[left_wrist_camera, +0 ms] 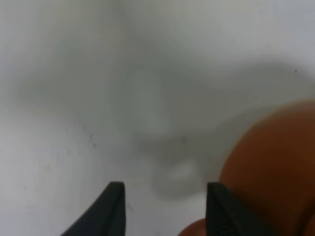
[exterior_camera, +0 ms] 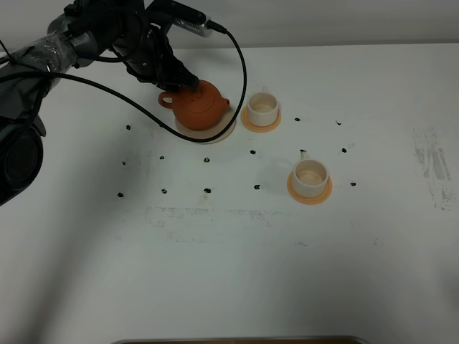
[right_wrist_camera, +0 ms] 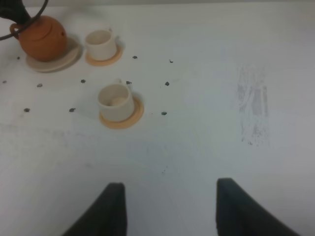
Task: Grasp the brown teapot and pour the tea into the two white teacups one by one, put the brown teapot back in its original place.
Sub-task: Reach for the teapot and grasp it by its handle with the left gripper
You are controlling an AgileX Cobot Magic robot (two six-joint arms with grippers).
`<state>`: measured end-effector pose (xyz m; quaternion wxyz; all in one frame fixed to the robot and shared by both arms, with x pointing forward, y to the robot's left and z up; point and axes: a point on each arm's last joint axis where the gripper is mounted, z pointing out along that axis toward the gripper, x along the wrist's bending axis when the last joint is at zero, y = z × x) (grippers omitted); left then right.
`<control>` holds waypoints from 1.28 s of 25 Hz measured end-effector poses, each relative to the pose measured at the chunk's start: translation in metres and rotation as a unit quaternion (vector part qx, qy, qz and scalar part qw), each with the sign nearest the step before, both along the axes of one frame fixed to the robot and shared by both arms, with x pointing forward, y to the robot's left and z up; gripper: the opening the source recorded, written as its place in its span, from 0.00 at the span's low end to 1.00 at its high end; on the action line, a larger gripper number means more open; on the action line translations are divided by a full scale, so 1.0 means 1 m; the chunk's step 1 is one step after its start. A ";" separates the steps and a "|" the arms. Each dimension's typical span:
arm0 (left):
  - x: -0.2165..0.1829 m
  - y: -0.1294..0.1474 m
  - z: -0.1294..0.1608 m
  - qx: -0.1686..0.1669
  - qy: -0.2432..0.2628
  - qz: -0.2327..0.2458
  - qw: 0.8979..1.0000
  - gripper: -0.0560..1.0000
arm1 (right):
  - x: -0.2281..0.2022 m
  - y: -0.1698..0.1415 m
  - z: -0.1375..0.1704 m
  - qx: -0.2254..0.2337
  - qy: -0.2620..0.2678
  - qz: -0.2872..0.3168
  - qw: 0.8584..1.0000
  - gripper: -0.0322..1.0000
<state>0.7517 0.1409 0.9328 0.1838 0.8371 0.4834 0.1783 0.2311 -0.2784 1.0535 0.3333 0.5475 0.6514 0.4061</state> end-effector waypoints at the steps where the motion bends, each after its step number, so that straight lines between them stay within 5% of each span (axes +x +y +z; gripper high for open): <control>1: 0.000 0.000 0.000 0.001 0.002 0.000 1.000 0.44 | 0.000 0.000 0.000 0.000 0.000 0.000 1.000 0.46; 32: 0.004 0.017 -0.001 -0.001 0.008 0.018 1.000 0.44 | 0.000 0.000 0.000 0.000 0.000 0.000 1.000 0.46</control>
